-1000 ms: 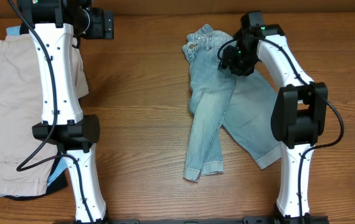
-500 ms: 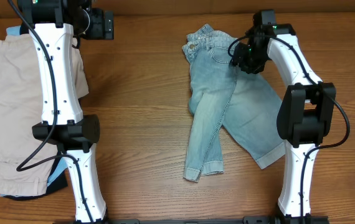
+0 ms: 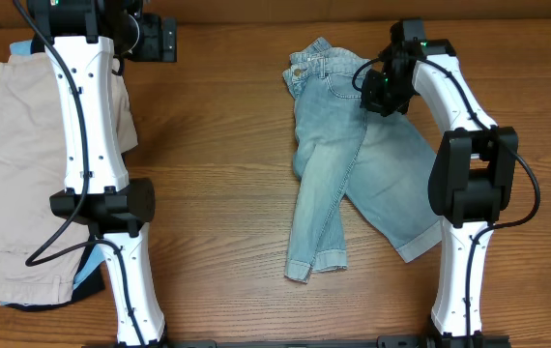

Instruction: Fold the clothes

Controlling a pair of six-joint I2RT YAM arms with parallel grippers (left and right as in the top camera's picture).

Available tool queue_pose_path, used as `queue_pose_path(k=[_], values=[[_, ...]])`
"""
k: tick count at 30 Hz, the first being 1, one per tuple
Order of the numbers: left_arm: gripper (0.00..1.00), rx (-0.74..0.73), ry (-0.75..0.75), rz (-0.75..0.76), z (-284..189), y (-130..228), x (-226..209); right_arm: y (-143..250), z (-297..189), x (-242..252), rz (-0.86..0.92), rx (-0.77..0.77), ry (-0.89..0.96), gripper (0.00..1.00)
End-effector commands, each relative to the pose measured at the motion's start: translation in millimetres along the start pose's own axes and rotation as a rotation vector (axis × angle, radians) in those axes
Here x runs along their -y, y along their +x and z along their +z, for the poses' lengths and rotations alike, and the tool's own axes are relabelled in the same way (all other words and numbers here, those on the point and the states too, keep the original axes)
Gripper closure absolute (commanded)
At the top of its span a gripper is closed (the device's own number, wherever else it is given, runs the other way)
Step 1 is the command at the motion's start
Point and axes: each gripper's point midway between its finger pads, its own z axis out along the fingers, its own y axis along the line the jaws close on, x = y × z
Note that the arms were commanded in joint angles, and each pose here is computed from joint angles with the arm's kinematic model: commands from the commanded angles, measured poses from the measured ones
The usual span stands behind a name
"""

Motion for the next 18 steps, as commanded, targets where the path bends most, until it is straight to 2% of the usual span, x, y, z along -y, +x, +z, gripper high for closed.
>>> queue_pose_path(k=[1, 3, 6, 8, 18], values=[[0.06, -0.011, 0.009, 0.021, 6.6, 0.8, 1.7, 2.4, 8.2, -0.4, -0.01, -0.011, -0.001, 0.83], [0.06, -0.011, 0.009, 0.021, 6.6, 0.8, 1.7, 1.7, 8.4, 2.2, -0.01, -0.006, 0.015, 0.82], [0.06, -0.011, 0.009, 0.021, 6.6, 0.9, 1.7, 0.1, 8.4, 7.2, -0.013, 0.005, 0.048, 0.64], [0.06, -0.011, 0.009, 0.021, 6.6, 0.9, 1.7, 0.3, 8.9, 8.1, -0.034, 0.003, 0.052, 0.6], [0.06, -0.016, 0.009, 0.021, 6.6, 2.1, 1.7, 3.9, 16.6, 10.1, -0.033, -0.012, 0.058, 0.61]])
